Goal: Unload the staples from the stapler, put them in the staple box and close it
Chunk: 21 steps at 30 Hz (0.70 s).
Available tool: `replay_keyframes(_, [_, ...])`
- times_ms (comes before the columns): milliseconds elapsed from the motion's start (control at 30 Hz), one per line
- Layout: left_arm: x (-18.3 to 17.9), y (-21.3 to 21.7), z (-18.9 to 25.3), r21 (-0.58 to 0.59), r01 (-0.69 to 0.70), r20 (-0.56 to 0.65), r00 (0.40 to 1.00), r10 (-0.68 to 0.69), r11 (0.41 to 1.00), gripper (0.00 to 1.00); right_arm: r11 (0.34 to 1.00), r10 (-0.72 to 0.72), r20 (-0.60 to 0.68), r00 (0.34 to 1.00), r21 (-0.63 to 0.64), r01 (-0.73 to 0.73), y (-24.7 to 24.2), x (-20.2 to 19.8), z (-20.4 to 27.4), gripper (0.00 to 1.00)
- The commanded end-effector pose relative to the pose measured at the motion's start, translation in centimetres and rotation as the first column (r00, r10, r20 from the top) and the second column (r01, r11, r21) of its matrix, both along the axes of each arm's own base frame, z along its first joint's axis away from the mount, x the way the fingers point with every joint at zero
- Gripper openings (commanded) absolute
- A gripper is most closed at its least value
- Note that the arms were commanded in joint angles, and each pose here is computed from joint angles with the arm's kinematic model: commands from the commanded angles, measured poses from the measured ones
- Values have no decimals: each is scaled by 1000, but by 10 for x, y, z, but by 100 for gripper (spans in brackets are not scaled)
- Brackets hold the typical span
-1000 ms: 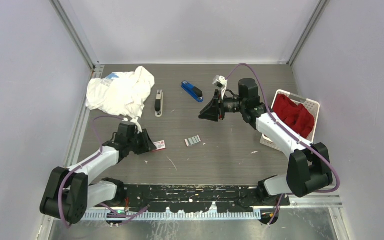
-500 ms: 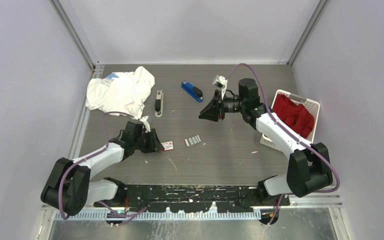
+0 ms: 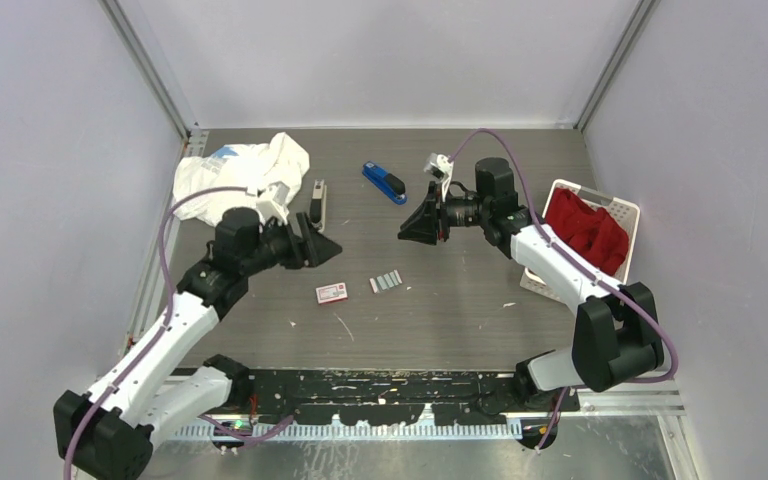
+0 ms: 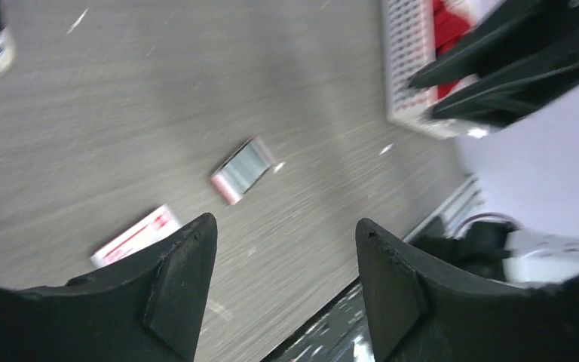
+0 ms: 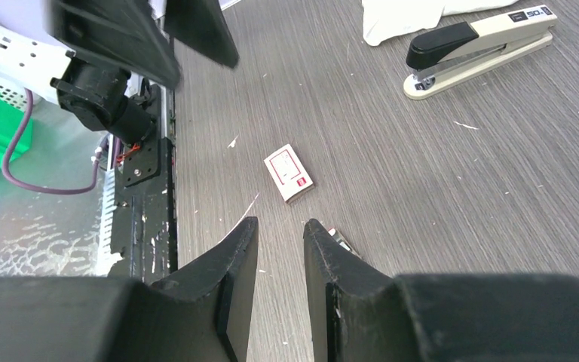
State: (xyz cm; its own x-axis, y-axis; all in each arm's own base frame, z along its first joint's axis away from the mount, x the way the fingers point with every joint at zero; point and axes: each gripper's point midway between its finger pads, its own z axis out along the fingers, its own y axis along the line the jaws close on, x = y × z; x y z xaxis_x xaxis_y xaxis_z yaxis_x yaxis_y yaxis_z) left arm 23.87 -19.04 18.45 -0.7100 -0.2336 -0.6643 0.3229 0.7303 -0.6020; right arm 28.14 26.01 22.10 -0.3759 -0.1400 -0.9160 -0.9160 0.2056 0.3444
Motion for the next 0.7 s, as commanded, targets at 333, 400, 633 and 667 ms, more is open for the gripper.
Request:
replay_keyframes(333, [4,-109,239,-326,-34,197,975,103,945,91,999,32,25,999,-4,-32,1,2,-3,34])
replay_keyframes(400, [3,-115,245,-350,-30,192,976,103,936,91,999,35,24,999,-4,-34,1,1,-2,34])
replay_keyframes(633, [-3,-126,255,-379,-3,205,975,88,925,90,999,42,26,999,-1,-42,1,0,-1,34])
replay_keyframes(667, [-5,-128,260,-382,7,213,974,81,924,90,999,41,31,999,-1,-41,1,0,1,34])
